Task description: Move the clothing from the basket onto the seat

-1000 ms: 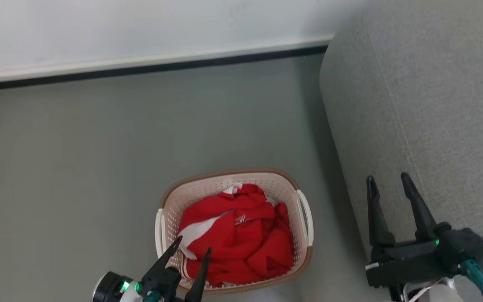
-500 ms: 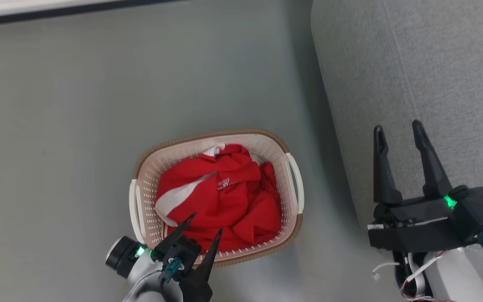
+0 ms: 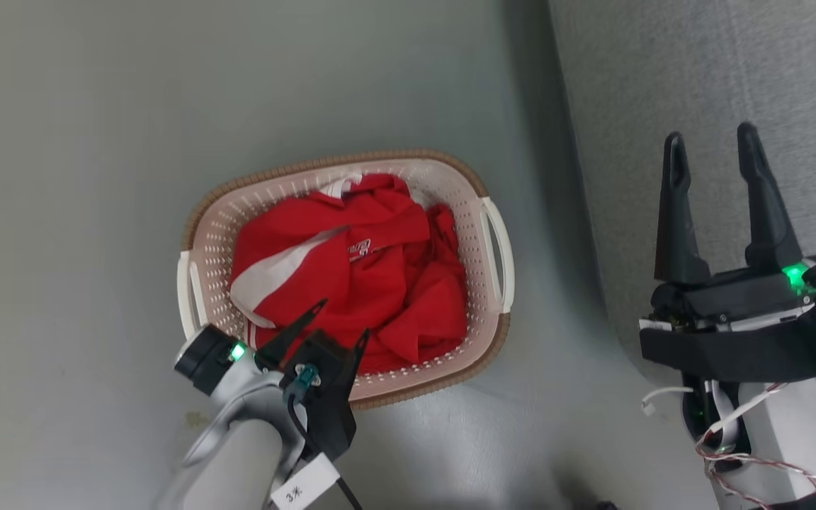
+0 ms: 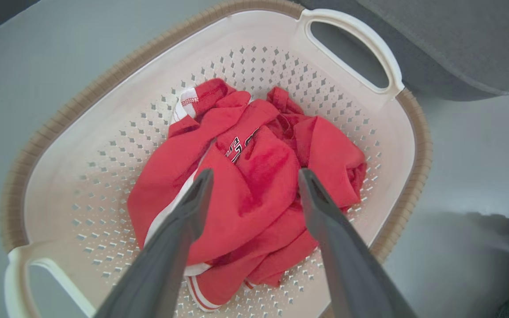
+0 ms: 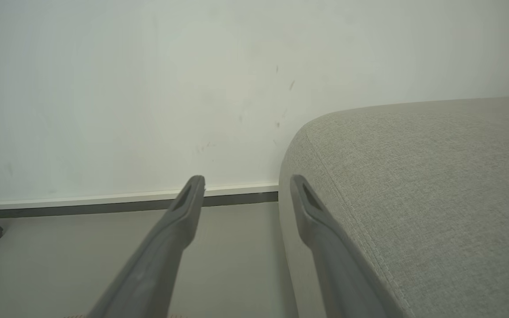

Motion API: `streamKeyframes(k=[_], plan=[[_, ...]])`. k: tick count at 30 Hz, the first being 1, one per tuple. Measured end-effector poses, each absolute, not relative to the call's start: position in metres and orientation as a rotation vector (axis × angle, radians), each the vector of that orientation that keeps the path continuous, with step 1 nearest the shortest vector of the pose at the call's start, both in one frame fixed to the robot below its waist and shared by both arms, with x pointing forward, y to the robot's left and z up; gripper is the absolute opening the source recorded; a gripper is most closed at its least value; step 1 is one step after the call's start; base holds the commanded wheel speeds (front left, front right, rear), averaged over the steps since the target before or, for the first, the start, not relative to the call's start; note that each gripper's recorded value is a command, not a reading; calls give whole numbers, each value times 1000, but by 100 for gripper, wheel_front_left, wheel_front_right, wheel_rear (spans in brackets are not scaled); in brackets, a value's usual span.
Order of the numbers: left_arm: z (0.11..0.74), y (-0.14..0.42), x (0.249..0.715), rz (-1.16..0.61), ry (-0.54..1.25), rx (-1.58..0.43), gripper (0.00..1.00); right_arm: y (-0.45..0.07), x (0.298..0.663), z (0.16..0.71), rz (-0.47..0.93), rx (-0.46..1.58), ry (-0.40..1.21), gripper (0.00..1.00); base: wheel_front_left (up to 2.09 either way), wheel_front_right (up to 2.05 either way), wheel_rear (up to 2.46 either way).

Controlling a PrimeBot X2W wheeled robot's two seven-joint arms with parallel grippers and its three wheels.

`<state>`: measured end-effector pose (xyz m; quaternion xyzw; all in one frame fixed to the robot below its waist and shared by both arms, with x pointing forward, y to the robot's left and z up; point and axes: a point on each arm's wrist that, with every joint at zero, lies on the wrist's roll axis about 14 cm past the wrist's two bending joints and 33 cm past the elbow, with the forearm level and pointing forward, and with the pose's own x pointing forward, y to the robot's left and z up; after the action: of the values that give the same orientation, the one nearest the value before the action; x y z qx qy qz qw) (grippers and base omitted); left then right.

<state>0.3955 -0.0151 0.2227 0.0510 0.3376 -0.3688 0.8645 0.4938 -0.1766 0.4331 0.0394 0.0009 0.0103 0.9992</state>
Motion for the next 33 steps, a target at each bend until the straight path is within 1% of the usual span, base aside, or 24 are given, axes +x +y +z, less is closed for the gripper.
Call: streamKeyframes(k=[11,15,24,33], plan=[[168,-14,403,-815,817,155,100,-175,519,398,30,73,28,100,0,0,0],[148,-12,399,-819,869,159,100,-174,525,382,36,66,49,100,0,0,0],[114,-7,390,-822,964,189,100,-171,530,353,48,65,96,100,0,0,0],[96,-1,395,-786,1002,220,100,-171,528,336,47,60,135,100,0,0,0]])
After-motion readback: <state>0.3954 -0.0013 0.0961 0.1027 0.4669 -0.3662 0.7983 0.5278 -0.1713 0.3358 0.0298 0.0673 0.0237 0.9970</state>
